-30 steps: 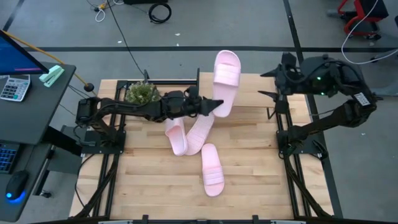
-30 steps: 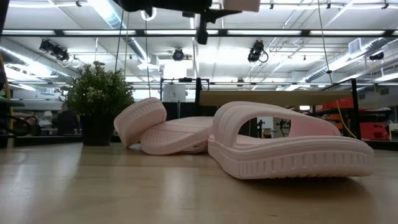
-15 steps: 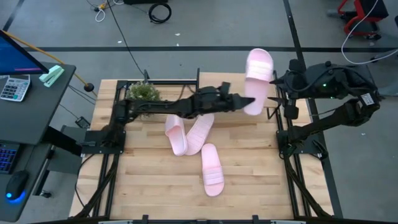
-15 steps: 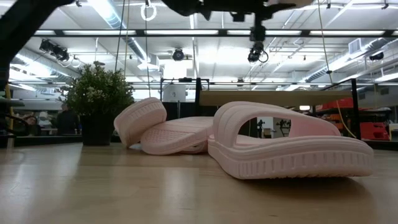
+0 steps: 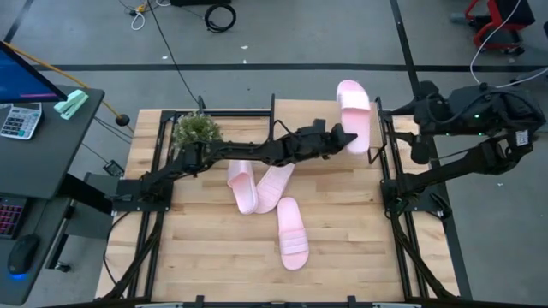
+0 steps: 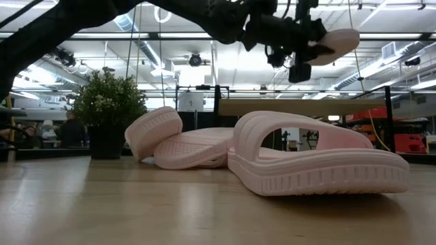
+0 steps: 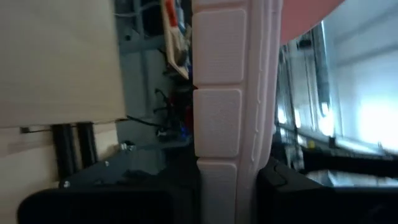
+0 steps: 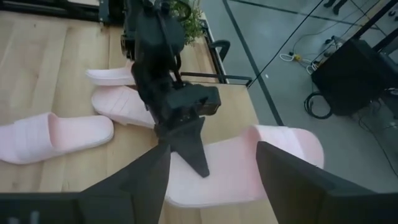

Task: Pick and place slides into the shelf
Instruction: Put the bottom right pink slide on the shelf

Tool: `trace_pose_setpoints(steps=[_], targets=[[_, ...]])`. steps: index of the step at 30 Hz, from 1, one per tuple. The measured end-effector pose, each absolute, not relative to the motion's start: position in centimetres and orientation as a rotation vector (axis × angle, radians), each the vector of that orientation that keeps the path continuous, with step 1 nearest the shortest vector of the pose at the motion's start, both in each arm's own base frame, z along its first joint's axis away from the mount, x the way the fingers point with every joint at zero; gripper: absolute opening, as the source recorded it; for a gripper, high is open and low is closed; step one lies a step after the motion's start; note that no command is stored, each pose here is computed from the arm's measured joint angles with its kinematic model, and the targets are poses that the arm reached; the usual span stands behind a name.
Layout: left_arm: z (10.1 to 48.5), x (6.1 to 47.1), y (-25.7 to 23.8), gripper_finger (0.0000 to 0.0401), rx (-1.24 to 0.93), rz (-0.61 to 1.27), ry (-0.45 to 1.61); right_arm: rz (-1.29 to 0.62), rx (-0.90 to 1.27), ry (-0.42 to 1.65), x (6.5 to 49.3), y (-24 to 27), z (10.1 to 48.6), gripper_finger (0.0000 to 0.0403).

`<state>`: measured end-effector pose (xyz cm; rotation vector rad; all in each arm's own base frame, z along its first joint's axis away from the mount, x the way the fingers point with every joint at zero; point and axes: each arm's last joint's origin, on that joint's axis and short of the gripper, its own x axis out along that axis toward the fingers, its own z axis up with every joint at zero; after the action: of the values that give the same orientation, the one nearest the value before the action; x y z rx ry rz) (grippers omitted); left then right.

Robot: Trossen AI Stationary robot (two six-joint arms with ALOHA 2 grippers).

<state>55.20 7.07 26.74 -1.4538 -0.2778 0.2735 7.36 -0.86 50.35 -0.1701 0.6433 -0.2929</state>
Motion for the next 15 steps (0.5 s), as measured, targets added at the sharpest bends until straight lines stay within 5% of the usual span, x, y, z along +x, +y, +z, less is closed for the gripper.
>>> trace_pose_setpoints(steps=[6,15], targets=[[26.8,55.1,7.7,0.0097,-1.492,0.295,-0.323,-0.283,-0.157,0.636,7.1,-0.8,50.4,0.0242],[30.0,54.8,9.8,0.0075,-1.385,0.335,-0.325,-0.267,-0.152,0.637,7.2,-0.8,50.4,0.0242]])
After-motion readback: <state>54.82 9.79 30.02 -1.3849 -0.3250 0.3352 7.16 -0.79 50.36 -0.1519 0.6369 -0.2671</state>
